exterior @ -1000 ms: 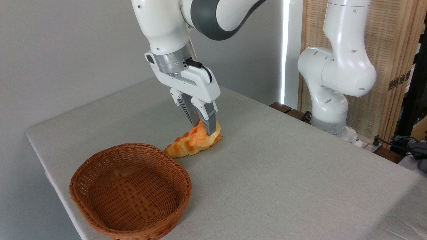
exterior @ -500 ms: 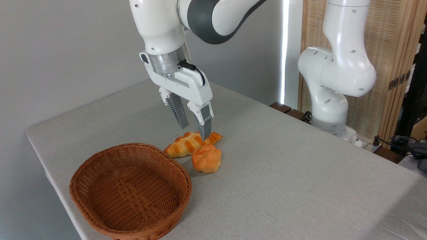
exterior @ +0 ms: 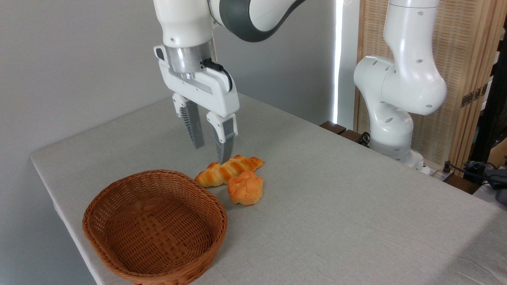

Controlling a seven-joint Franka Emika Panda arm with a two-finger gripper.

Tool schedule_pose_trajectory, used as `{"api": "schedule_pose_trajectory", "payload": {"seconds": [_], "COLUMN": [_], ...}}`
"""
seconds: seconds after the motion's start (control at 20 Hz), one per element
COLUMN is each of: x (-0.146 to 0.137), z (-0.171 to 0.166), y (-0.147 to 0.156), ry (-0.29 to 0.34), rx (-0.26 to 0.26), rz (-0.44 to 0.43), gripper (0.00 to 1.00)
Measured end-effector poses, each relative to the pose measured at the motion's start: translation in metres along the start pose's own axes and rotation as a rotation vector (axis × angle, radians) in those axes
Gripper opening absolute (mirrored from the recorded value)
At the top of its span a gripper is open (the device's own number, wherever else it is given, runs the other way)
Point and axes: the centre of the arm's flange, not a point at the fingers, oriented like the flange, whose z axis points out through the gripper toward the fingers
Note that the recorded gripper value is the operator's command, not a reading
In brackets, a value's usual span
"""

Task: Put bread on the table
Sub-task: 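Raise the open gripper away from the bun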

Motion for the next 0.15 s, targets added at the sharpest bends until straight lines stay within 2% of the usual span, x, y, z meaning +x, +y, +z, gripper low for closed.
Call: {"api": "schedule_pose_trajectory", "payload": {"seconds": [0.15], "x": [0.010], "z": [-0.027], "y": [-0.005], "ry": [0.085], "rx": [0.054], "rz": [0.004], "gripper": [1.00]}}
